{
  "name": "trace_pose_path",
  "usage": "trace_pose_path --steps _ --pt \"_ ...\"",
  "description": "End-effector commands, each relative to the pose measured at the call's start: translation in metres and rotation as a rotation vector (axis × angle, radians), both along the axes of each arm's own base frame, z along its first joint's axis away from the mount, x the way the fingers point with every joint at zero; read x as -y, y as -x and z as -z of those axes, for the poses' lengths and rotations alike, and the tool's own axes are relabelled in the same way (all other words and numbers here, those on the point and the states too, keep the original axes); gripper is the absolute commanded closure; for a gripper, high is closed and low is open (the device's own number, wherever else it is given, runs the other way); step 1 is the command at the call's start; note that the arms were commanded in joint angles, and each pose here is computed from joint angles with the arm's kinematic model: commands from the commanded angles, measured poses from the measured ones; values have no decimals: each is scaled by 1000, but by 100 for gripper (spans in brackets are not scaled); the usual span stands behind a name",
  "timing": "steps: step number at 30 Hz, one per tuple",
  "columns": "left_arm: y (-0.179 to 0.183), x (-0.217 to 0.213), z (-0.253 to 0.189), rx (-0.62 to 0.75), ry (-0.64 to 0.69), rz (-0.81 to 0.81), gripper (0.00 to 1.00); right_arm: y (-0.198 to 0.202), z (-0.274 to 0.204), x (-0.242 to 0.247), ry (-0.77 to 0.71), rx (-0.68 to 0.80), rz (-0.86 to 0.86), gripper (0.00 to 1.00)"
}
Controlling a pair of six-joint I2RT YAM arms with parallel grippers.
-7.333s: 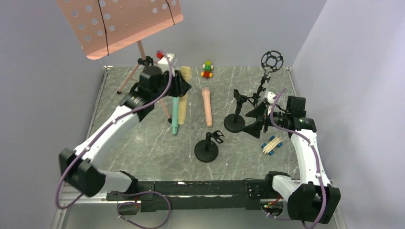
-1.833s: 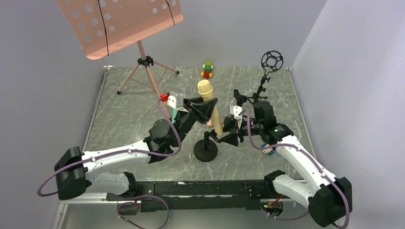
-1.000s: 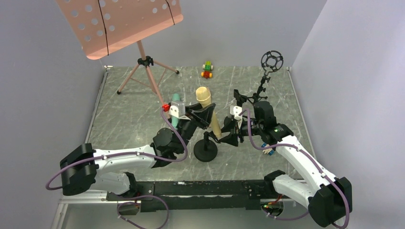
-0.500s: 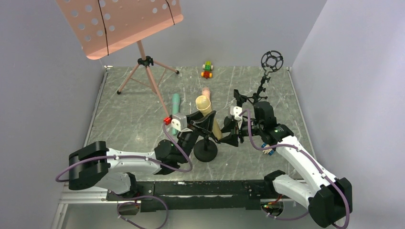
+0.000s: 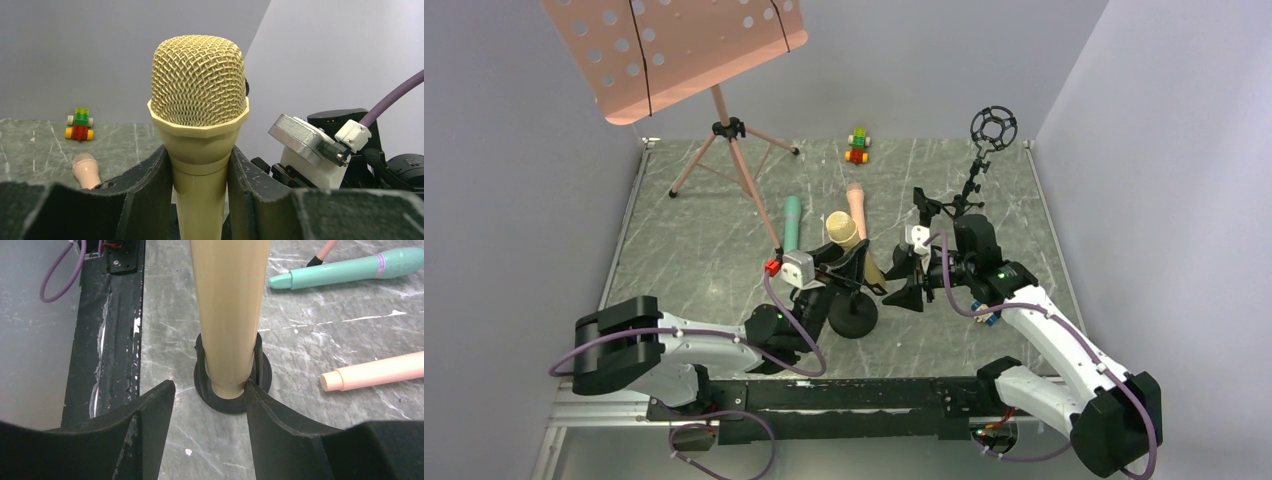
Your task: Attach the microphones to the stand
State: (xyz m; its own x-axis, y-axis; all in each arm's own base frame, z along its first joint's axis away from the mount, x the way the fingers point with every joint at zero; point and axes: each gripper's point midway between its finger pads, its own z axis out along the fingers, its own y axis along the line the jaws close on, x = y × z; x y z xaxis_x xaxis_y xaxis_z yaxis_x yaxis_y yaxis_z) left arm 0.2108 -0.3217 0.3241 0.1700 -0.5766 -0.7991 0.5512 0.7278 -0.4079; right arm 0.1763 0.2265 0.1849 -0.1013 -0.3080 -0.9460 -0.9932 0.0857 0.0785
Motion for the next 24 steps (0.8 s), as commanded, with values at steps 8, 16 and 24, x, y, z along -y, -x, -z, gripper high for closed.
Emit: trace_pose_path --steps 8,16,24 --pt "3 1 1 0 24 0 100 2 -8 3 4 43 -6 36" --pt "0 2 16 -28 -23 -18 100 -3 -28 24 -7 100 28 31" --pt "-5 11 34 -75 -55 -25 100 -10 -35 42 -44 116 93 31"
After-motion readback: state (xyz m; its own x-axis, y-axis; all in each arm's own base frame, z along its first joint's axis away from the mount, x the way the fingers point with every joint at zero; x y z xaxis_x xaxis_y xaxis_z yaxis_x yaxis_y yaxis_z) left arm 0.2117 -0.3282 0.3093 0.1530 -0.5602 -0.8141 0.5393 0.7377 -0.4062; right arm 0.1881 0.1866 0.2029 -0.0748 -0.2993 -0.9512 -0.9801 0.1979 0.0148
